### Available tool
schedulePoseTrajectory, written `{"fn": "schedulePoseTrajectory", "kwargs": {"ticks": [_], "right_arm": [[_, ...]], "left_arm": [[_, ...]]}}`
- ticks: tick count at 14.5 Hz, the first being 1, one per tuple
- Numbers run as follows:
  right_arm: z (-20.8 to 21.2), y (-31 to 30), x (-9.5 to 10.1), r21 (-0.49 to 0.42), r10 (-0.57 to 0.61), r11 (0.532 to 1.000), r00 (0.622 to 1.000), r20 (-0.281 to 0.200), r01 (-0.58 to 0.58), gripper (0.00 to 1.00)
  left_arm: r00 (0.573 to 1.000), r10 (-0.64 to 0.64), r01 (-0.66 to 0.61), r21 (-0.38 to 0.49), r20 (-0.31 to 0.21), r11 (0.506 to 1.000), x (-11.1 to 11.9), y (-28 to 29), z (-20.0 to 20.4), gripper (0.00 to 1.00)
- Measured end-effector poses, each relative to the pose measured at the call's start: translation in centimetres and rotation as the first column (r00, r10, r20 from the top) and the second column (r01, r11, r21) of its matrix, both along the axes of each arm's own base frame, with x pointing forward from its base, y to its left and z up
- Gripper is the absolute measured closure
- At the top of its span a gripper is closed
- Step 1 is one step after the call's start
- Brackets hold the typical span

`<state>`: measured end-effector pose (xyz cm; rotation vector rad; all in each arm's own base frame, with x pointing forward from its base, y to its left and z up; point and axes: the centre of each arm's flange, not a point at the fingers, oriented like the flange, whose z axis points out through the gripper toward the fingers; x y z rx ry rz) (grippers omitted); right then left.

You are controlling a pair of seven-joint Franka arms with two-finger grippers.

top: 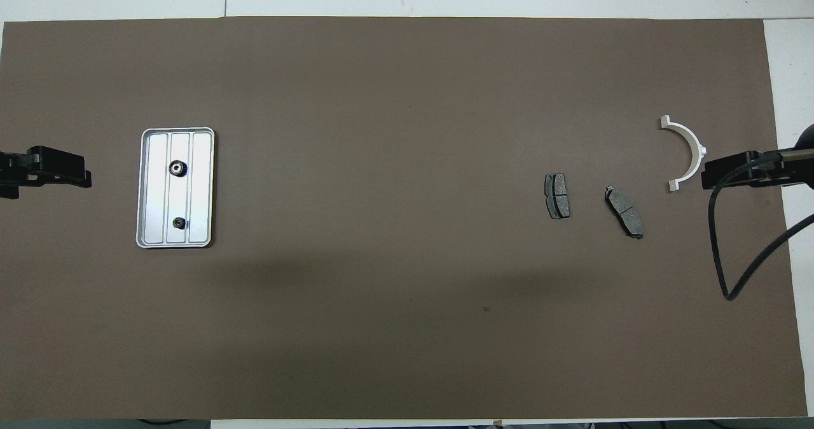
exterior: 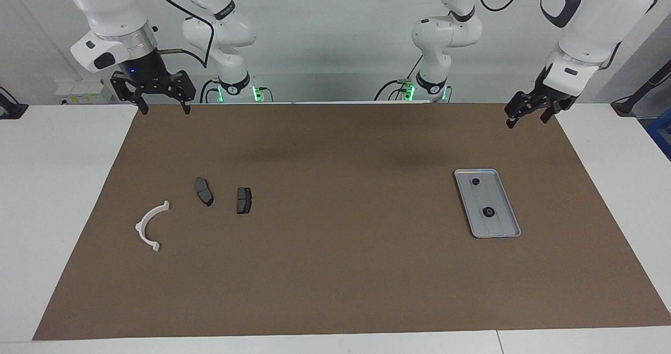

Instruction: Pick bearing gear from pile to tray

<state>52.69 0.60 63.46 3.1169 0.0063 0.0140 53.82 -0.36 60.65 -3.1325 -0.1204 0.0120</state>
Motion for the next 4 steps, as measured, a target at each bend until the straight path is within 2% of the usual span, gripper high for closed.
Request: {"fn": "schedulePoseTrajectory", "kwargs": {"ticks": [4], "right_arm": [[0.00, 0.00, 0.00, 0.000, 0.000, 1.000, 1.000, 0.000, 0.000, 0.00]], "left_arm": [[1.000, 0.000, 0.000, 0.000, -0.002, 1.000, -0.05, -0.01, 0.26, 0.00]]}}
